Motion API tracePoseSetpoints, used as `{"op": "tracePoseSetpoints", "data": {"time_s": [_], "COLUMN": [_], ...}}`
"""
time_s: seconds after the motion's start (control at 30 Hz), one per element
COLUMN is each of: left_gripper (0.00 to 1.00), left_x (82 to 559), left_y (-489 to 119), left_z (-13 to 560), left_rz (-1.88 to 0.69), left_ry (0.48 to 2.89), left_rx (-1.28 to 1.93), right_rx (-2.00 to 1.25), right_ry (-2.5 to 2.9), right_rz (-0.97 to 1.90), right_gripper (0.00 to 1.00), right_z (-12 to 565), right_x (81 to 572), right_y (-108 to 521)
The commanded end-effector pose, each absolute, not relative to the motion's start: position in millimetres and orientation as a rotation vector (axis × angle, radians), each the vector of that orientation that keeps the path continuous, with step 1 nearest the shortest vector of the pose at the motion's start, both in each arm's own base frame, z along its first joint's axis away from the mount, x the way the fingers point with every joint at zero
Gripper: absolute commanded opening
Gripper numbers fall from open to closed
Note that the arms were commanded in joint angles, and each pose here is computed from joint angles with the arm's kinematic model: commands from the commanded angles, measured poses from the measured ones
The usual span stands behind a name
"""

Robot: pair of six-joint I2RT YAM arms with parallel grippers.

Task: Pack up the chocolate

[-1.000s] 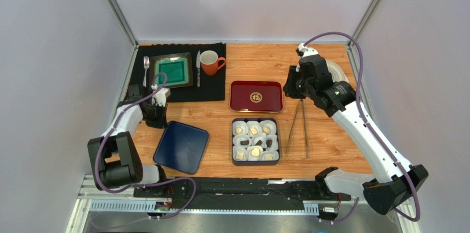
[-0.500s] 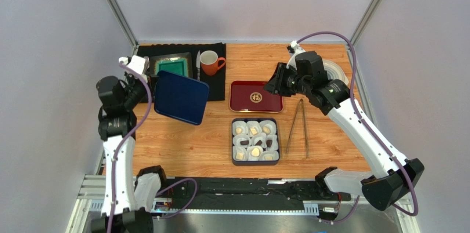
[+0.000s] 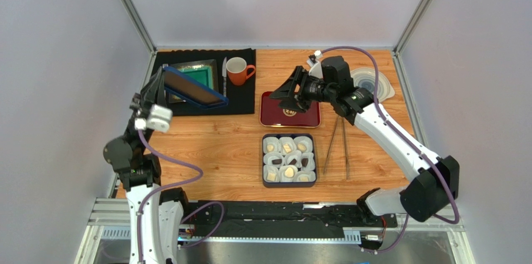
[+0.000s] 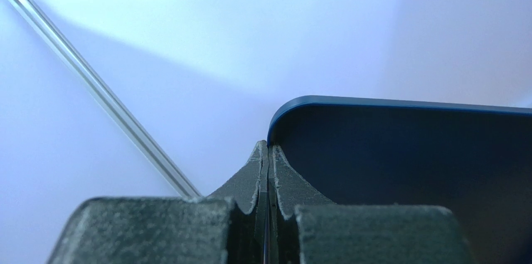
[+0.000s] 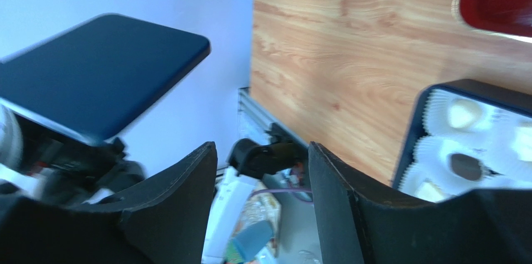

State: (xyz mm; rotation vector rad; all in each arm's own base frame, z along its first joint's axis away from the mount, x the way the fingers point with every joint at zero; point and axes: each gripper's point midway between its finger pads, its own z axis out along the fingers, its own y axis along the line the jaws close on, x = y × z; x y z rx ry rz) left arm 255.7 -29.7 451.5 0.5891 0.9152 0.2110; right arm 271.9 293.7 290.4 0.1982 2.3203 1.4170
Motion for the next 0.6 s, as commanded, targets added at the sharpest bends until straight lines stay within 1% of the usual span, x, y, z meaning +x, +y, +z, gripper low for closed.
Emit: {"op": "tracePoseSetpoints", "data": {"time_s": [0.0, 0.07, 0.1, 0.13, 0.17, 0.37, 0.4, 0.57], "left_gripper": [0.00, 0.00, 0.00, 0.00, 0.00, 0.00, 0.00, 0.00], "left_x": [188, 174, 171, 169, 167, 157, 156, 152], "left_y": [-59, -69, -71, -73, -73, -79, -80, -83], "left_z": [487, 479, 477, 476, 476, 472, 472, 471], "left_rz": [0.540, 0.622, 0.640, 0.650, 0.683, 0.758, 0.764, 0.837], "left_ry": [0.385, 0.259, 0.233, 0.211, 0.183, 0.075, 0.064, 0.007], "left_rx": [0.790, 0.850, 0.860, 0.871, 0.878, 0.902, 0.909, 0.933], "right_rx": [0.221, 0.240, 0.241, 0.244, 0.302, 0.306, 0.325, 0.346], "right_ry": [2.240, 2.229, 2.232, 2.229, 2.273, 2.230, 2.243, 2.191], "right_rz": [1.751, 1.829, 1.858, 1.887, 1.934, 2.192, 2.210, 2.363], "right_gripper": [0.62, 0.64, 0.69, 0.70, 0.70, 0.73, 0.73, 0.75], "right_z": [342, 350, 351, 353, 346, 361, 354, 365], "right_x": [268, 270, 270, 270, 270, 257, 259, 250], "right_y": [328, 342, 348, 353, 366, 415, 423, 447]}}
